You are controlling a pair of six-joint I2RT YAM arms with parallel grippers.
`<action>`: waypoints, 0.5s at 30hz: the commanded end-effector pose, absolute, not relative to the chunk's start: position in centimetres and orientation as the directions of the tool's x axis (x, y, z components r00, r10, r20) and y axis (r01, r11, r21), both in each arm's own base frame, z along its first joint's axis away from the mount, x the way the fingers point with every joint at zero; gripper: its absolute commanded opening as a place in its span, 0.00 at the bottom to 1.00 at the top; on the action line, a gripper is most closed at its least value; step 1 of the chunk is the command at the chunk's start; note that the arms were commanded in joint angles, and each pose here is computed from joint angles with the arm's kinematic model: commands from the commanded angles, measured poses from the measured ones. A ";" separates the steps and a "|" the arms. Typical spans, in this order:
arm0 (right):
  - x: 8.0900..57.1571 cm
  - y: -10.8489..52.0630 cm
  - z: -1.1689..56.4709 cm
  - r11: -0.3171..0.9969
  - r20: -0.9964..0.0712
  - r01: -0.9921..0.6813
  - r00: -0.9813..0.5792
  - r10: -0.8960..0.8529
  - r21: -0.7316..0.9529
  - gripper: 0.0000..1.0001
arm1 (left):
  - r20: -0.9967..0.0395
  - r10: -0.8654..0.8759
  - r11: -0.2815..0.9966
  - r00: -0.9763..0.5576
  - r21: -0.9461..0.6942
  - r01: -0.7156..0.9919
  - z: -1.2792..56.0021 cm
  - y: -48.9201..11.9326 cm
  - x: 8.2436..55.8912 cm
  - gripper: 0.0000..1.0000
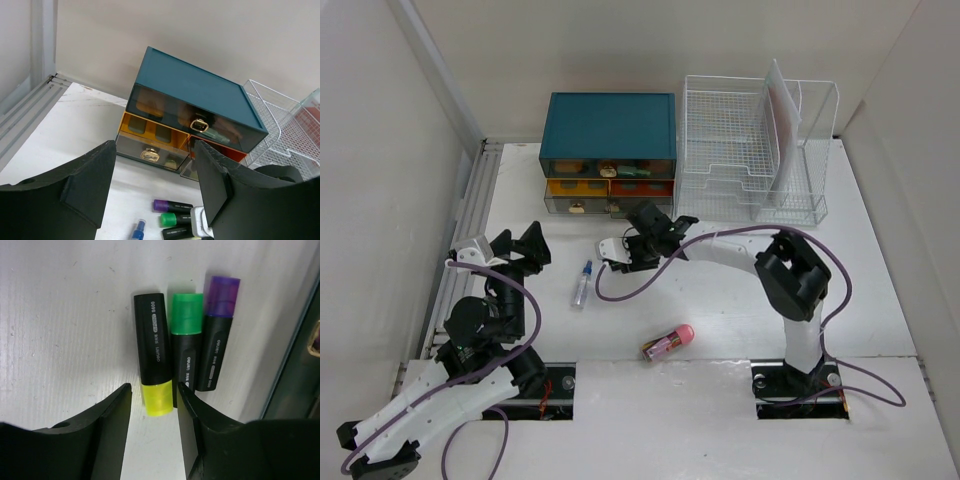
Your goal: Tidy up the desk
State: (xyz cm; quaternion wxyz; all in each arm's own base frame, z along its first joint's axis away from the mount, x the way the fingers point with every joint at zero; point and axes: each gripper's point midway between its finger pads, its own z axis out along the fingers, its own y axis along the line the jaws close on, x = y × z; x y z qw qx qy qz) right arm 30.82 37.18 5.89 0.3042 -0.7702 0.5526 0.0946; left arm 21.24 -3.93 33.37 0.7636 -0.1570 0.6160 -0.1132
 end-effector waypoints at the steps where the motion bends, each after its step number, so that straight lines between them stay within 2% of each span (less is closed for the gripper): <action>1: 30.1 37.5 4.9 -0.253 -0.479 -0.907 0.396 -0.783 -0.337 0.47 | -0.895 -0.381 0.919 0.230 -0.394 -0.008 33.7 -4.0 21.2 0.61; 5: 29.9 37.3 3.3 -0.271 -0.460 -0.913 0.391 -0.797 -0.306 0.43 | -0.895 -0.381 0.919 0.230 -0.394 -0.008 33.7 -4.0 21.2 0.61; 15: 30.5 37.5 2.8 -0.259 -0.447 -0.916 0.379 -0.811 -0.306 0.43 | -0.896 -0.381 0.920 0.229 -0.392 0.001 33.8 -4.1 21.2 0.62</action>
